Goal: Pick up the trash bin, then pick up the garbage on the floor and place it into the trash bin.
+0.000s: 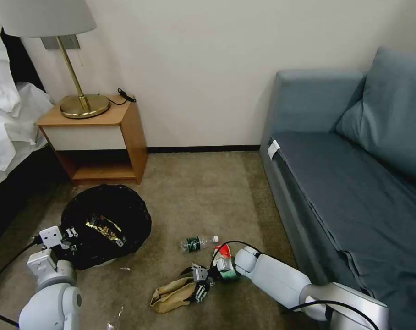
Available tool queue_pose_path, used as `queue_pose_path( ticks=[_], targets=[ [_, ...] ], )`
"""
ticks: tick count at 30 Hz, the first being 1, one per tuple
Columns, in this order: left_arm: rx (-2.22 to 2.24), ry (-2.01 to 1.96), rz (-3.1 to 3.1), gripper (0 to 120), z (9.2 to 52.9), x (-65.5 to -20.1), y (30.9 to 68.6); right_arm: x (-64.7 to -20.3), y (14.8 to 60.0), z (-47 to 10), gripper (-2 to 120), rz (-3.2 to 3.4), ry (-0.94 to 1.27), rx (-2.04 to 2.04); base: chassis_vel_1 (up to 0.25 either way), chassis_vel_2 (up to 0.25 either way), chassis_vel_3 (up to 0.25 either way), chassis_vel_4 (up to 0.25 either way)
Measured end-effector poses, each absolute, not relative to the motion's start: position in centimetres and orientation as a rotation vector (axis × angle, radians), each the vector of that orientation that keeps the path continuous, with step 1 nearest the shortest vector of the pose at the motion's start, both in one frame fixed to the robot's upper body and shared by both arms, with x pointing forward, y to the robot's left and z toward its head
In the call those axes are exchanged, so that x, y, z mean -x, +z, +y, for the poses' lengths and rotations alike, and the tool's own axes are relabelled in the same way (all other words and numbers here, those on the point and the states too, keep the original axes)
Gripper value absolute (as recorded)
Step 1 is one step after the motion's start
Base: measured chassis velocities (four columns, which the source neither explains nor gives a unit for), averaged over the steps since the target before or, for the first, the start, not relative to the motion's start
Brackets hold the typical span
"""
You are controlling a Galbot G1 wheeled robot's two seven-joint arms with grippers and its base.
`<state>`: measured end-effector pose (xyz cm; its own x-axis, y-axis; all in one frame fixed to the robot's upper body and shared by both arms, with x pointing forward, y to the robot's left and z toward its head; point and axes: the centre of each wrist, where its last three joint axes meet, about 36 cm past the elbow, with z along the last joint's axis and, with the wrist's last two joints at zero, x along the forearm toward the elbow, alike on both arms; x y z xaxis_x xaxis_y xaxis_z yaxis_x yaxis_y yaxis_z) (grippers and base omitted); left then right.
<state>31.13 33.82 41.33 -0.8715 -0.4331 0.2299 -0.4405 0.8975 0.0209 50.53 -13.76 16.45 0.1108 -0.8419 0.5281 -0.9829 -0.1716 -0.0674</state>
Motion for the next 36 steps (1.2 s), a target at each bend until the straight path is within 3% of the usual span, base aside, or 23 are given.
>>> queue_pose_path(
  ticks=[2,5,9,17,20,22,36],
  targets=[
    [-0.661,0.048,-2.836,4,33.8,-31.2,41.4,-50.4,16.4,-13.9,74,-1.798,0.660,-2.090,0.000,0.000,0.000,0.000],
    [-0.664,0.048,-2.837,4,33.9,-31.2,41.4,-49.8,16.2,-14.1,58,-1.815,0.616,-2.077,0.000,0.000,0.000,0.000],
    [-0.666,0.049,-2.838,4,34.0,-31.2,41.4,-49.5,16.0,-14.2,51,-1.812,0.607,-2.074,0.000,0.000,0.000,0.000],
    [-0.678,0.053,-2.836,4,34.3,-31.4,41.5,-49.2,15.8,-14.7,15,-1.819,0.595,-2.059,0.000,0.000,0.000,0.000],
    [-0.678,0.053,-2.834,4,34.3,-31.4,41.4,-49.1,15.7,-14.7,10,-1.821,0.592,-2.057,0.000,0.000,0.000,0.000],
    [-0.680,0.053,-2.832,4,34.4,-31.4,41.4,-48.9,15.6,-14.7,0,-1.826,0.587,-2.054,0.000,0.000,0.000,0.000],
    [-0.678,0.052,-2.834,4,34.4,-31.5,41.4,-49.2,16.4,-15.7,0,-1.897,0.586,-2.034,0.000,0.000,0.000,0.000]
  ],
)
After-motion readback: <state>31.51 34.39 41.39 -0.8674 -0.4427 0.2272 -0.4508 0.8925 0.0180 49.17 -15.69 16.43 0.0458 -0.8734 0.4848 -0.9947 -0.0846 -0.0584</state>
